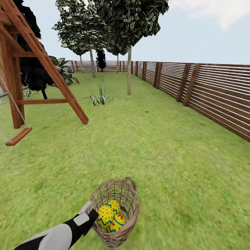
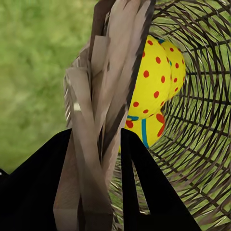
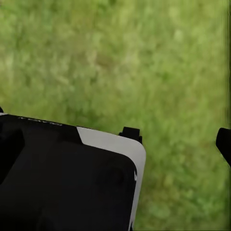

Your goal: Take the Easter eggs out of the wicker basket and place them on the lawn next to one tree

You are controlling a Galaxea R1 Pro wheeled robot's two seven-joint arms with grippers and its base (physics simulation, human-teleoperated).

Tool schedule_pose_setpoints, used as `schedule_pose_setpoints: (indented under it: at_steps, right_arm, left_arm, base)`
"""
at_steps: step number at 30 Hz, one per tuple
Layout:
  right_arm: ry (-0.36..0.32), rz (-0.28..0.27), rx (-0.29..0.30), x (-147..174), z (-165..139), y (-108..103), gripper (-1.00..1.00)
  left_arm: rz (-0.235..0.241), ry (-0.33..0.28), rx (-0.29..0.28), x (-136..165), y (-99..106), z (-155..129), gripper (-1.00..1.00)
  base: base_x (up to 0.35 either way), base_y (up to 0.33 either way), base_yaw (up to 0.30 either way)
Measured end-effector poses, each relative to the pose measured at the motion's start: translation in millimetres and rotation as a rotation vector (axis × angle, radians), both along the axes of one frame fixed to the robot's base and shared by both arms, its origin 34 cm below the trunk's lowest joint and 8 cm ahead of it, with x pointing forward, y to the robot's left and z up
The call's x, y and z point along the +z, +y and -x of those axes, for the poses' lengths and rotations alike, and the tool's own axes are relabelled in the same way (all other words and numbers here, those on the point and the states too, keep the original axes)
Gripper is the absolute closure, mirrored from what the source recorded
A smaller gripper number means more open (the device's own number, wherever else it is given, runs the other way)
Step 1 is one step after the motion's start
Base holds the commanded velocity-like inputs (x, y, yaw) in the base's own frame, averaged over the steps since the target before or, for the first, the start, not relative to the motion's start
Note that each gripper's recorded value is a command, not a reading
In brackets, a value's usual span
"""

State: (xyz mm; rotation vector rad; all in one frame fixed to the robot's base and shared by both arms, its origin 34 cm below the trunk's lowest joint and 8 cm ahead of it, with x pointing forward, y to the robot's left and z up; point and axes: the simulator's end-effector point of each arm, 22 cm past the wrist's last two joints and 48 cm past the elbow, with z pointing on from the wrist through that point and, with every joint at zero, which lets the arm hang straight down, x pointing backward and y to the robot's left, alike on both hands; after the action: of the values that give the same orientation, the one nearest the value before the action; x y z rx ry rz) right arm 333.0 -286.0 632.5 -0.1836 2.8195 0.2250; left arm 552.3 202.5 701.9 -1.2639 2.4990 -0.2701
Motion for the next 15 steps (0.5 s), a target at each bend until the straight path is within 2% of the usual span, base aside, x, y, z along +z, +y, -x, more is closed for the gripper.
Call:
schedule_pose_setpoints:
  at_steps: [15]
  right_arm:
    - [0.002, 0.001, -0.001, -0.3, 0.3, 0.4, -1.0]
  left_arm:
    - [-0.001, -0.002, 0.003, 0.3, 1.5, -0.8, 1.0]
  base:
    - [0.31, -0.14, 0.0]
